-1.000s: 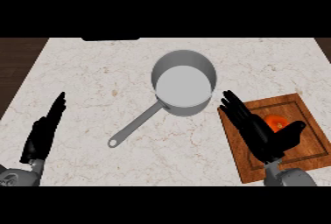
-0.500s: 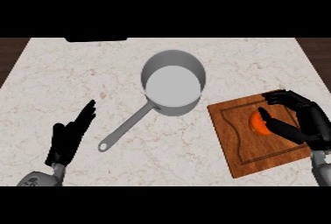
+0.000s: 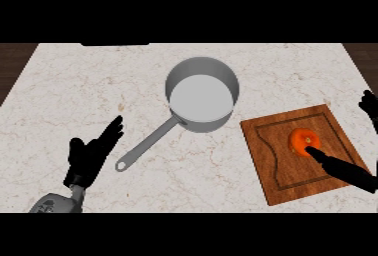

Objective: Pick the squash from the cutting board and place it in the pot

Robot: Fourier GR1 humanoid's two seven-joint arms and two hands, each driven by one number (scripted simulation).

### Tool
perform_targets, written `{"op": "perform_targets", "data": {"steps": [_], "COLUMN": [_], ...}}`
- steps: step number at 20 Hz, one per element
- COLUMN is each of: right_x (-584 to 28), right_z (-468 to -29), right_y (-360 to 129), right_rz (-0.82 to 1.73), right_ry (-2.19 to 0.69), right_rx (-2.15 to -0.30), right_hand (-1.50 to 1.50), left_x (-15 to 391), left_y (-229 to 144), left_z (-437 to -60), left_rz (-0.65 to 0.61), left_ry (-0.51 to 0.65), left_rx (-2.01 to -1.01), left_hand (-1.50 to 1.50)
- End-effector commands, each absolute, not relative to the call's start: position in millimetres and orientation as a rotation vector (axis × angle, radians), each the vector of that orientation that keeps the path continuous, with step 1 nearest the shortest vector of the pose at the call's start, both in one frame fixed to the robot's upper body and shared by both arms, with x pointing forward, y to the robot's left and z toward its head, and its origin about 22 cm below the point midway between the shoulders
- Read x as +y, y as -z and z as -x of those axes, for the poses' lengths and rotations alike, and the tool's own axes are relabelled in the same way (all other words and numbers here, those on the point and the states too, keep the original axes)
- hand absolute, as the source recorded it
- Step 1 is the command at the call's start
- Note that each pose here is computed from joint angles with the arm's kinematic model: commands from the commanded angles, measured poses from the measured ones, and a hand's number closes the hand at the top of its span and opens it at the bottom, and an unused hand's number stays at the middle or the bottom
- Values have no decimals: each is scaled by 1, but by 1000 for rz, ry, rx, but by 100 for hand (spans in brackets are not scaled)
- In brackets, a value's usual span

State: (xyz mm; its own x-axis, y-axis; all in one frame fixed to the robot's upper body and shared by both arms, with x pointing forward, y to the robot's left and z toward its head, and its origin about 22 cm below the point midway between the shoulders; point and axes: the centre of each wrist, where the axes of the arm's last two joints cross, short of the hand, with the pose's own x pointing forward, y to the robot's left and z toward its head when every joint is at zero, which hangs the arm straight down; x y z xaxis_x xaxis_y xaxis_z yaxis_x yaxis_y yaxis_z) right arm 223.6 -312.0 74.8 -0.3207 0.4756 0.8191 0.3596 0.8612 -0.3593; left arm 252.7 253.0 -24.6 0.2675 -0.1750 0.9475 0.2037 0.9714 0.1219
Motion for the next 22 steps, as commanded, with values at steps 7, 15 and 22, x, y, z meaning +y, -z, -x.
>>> {"op": "perform_targets", "data": {"steps": [7,15,22], "right_x": [-309,-323,-339], "right_z": [-215,-260,-262], "right_y": [-127,-118,-59], "right_rz": [547,422,401], "right_ry": [-209,-311,-441], "right_rx": [-1540,-1267,-1151], "right_hand": [-150,-150,-150], "left_x": [254,235,248], "left_y": [32,31,36], "left_z": [-247,-251,-250], "left_rz": [51,77,51], "left_ry": [290,295,289], "left_rx": [-1266,-1273,-1271], "left_hand": [0,0,0]}}
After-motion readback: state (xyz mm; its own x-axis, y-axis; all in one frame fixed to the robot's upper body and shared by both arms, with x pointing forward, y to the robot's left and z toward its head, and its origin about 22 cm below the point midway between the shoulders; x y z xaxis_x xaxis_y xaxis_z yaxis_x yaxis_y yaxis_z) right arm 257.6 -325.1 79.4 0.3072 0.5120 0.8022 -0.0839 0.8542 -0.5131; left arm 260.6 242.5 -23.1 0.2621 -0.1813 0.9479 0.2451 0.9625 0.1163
